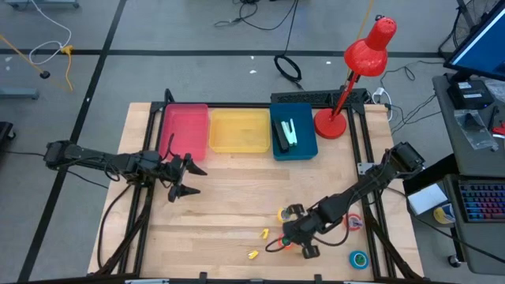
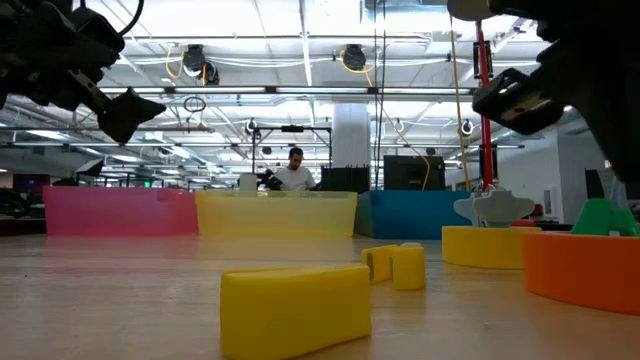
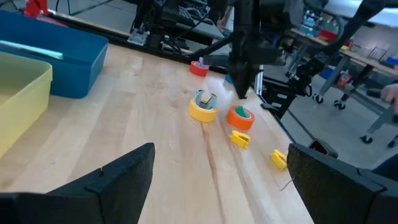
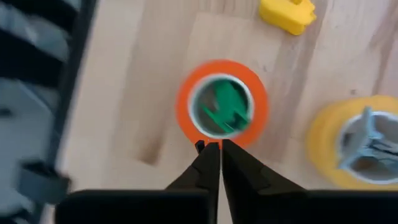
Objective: Pick and place Stapler, Stapler remover, tape
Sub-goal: Put the left green small stapler into the blue bin
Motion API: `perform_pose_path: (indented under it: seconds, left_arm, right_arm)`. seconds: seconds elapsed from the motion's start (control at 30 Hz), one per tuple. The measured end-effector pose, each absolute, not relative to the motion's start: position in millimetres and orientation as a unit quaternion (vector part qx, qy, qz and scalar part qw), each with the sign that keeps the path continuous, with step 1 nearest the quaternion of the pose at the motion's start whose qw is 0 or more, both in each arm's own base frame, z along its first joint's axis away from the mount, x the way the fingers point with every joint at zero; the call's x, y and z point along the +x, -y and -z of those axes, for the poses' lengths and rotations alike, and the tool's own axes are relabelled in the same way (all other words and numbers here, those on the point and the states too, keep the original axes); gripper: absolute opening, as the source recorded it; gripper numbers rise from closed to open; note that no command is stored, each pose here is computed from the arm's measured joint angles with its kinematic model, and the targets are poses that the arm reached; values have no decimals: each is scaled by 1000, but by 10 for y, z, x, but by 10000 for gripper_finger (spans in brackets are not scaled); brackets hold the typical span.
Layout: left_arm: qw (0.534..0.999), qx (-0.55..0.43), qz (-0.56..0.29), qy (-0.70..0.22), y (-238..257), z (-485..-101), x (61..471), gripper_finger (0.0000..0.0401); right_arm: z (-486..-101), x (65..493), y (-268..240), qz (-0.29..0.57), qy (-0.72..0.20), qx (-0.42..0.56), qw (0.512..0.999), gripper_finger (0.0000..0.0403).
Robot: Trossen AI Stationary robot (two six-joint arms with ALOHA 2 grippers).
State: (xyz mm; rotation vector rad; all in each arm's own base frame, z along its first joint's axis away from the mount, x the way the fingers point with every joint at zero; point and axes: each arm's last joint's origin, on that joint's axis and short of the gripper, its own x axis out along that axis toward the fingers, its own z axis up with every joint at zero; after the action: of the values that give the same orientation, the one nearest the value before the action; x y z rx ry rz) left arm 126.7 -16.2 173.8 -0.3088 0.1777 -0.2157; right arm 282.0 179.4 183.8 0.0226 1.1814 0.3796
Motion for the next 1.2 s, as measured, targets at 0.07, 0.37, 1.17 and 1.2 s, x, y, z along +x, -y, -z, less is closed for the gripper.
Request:
perform_pose_path:
  seconds: [0.07,0.37,1.17,1.2]
  left_arm:
    - [977,-166,104,-83,160,-1751,1269,363]
    - [978,-176,103,-53,157,-1810,1275,363]
    - [971,-210,101,-57,157,-1808,1275,363]
    - [971,-210,101,-57,157,-1808,1275,363]
  right_arm:
    - [-1832,2820,-1767,-203,-553,-21,808,31]
    - [-1835,2853,-1724,-284,-513,-144,797,135]
    - [-1594,2887,-1707,-336,-413,-185,826,148]
    - [-1591,2886,-1706,-336,-412,-185,827,148]
